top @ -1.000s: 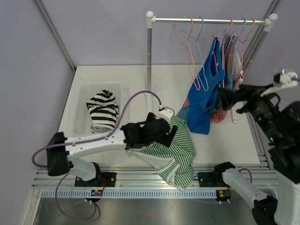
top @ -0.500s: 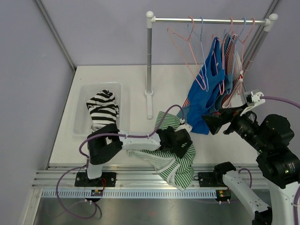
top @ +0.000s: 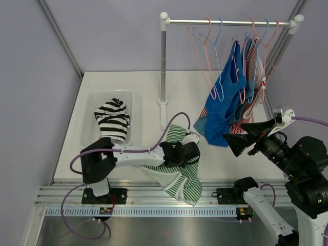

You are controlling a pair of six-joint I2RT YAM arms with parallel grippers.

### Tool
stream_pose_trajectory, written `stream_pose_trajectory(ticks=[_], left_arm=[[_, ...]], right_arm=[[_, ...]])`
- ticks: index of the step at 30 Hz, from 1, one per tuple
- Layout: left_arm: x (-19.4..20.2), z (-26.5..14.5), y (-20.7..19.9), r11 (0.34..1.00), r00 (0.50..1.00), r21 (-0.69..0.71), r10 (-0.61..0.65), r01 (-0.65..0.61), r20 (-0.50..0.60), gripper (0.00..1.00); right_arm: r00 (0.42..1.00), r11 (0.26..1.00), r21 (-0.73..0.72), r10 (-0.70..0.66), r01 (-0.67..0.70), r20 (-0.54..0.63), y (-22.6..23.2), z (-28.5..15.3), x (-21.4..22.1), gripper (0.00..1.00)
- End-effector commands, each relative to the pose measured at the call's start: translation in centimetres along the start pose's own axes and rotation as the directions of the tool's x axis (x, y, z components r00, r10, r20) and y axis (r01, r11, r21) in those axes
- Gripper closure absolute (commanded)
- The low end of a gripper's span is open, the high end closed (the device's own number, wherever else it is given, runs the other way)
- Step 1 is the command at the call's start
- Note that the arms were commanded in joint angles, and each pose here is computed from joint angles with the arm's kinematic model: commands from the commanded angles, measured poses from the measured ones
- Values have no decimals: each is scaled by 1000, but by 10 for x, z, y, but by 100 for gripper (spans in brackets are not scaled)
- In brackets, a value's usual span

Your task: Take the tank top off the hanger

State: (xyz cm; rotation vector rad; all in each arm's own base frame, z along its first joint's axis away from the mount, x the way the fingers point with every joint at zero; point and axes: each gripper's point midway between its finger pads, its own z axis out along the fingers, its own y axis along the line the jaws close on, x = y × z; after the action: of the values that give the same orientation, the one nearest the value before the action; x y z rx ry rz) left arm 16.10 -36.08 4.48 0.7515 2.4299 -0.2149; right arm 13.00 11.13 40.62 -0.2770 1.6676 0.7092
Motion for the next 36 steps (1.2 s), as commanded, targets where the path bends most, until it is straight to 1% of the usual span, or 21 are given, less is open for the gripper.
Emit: stream_pose_trajectory(ticks=[1, 5, 7, 8, 10, 12, 13, 14, 16, 17, 19, 20, 22, 23, 24, 27, 28, 30, 32, 35, 36], left_arm=[[-57, -71, 53, 981, 967, -156, -77, 117, 241, 100], [-95, -158, 103, 962, 906, -161, -143, 223, 399, 100], [-100, -177, 138, 940, 898, -212, -163, 267, 409, 100], [-111, -198, 162, 919, 864, -209, -209, 333, 457, 100], [-115, -218, 187, 905, 853, -238, -205, 351, 480, 100], [-129, -246, 223, 870, 806, -248, -240, 426, 541, 100], [-130, -253, 232, 873, 813, -256, -230, 415, 534, 100], [-132, -261, 255, 844, 800, -283, -249, 456, 547, 100], [-142, -279, 271, 839, 788, -281, -249, 466, 563, 100], [-142, -283, 291, 812, 780, -304, -266, 498, 567, 100], [-150, -287, 304, 813, 783, -305, -267, 496, 561, 100], [-148, -290, 326, 782, 776, -333, -282, 527, 565, 100], [-152, -280, 342, 795, 793, -328, -288, 511, 537, 100], [-145, -278, 364, 763, 785, -348, -317, 544, 532, 100], [-147, -271, 370, 771, 786, -334, -325, 542, 526, 100], [-145, -236, 392, 767, 801, -338, -361, 546, 477, 100], [-143, -208, 396, 778, 822, -325, -395, 537, 411, 100], [-143, -189, 400, 785, 833, -318, -418, 532, 363, 100], [-130, -151, 406, 783, 841, -314, -468, 537, 272, 100], [-113, -109, 399, 794, 828, -238, -534, 560, 169, 100], [-96, -81, 393, 792, 817, -209, -571, 574, 80, 100]], right_arm=[[998, 998, -40, -40, 42, 58, 11, -6, -17, 0], [998, 998, -44, -39, 42, 56, 10, -4, -16, 1], [998, 998, -48, -36, 39, 59, 11, -3, -17, 1], [998, 998, -52, -36, 39, 58, 12, -2, -17, 0], [997, 998, -55, -37, 40, 63, 12, -2, -18, 0], [997, 997, -57, -39, 43, 68, 13, -2, -20, 1], [997, 997, -60, -39, 43, 69, 13, -2, -20, 0], [997, 997, -64, -39, 44, 72, 14, -2, -21, 1], [996, 996, -72, -39, 44, 78, 15, -1, -22, 0], [996, 996, -77, -39, 45, 80, 17, -2, -23, 0], [996, 996, -81, -40, 46, 82, 17, -1, -22, 1], [996, 995, -82, -43, 49, 82, 17, -1, -21, 0], [996, 995, -83, -45, 52, 81, 17, -2, -20, 0], [996, 995, -84, -48, 55, 79, 16, -2, -19, 0], [996, 995, -85, -50, 56, 79, 16, -2, -18, 0], [995, 994, -89, -54, 61, 83, 16, -2, -16, 1], [995, 993, -98, -53, 61, 81, 18, -2, -16, 0], [995, 992, -110, -56, 65, 81, 20, -2, -16, 1], [995, 991, -112, -58, 67, 82, 20, -1, -15, 1], [995, 991, -119, -55, 66, 89, 20, -2, -13, 1], [994, 991, -120, -57, 68, 93, 20, -2, -11, 1]])
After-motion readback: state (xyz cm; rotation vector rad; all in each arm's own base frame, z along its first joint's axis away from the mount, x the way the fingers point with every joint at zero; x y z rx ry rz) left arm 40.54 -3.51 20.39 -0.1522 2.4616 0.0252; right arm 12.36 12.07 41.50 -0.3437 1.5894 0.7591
